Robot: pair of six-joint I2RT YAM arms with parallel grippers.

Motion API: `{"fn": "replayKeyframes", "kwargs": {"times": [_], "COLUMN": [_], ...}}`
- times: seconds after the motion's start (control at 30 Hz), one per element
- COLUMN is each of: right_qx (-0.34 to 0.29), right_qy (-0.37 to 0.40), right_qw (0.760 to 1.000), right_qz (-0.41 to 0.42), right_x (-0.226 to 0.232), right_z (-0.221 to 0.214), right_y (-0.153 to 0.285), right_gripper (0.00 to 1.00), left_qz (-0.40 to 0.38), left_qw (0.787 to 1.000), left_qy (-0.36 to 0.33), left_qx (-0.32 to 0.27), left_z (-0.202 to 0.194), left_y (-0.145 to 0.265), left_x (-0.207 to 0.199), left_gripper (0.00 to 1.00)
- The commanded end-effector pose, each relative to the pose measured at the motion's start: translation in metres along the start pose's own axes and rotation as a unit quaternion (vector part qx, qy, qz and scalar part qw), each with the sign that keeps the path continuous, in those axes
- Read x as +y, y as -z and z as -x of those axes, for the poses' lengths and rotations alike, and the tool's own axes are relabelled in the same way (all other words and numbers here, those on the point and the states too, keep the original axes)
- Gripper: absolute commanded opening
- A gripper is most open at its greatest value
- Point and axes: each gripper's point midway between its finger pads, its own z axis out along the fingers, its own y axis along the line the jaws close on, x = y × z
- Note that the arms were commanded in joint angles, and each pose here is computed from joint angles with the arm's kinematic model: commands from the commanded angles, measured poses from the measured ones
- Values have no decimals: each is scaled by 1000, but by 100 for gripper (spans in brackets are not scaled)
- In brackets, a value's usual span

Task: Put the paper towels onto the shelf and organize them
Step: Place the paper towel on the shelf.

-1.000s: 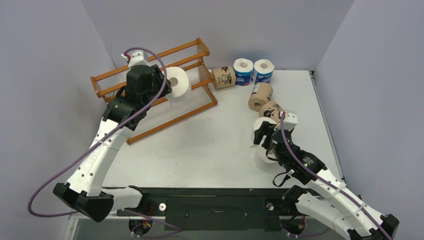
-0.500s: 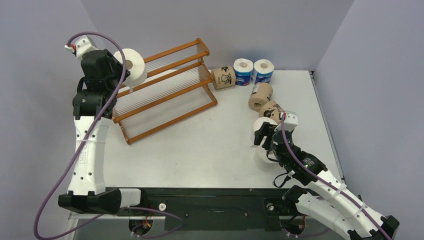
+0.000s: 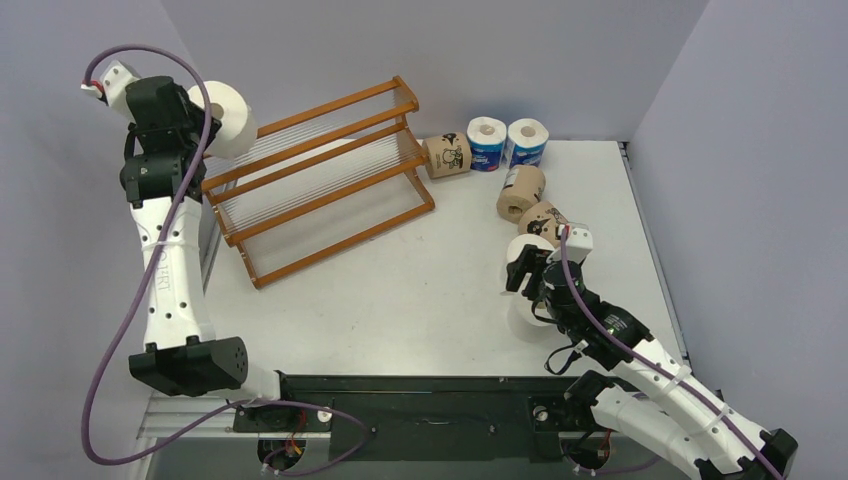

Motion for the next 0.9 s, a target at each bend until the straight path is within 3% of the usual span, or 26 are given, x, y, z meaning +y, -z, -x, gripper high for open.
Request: {"fn": "replayKeyframes", "kwargs": {"times": [0.0,0.47,0.87], "right_qx": [-12,-20,-20], "right_qy": [-12,-21,-24], "right_qw": [1000,1000,999], "right_qz": [11,12,17], "right_x": [6,4,6], "right_z": [6,6,6], "right_y": [-3,-2,-3], "right_gripper": [65,65,65], "left_qz": [-25,23,40], "left_qw": [998,997,994], "left_qy": [46,77,97], "left_qx": [-26,-20,16], "left_z": [25,36,23], "left_y": [9,-1,-5], "left_x": [-16,2,7], "left_gripper": [24,23,21]}}
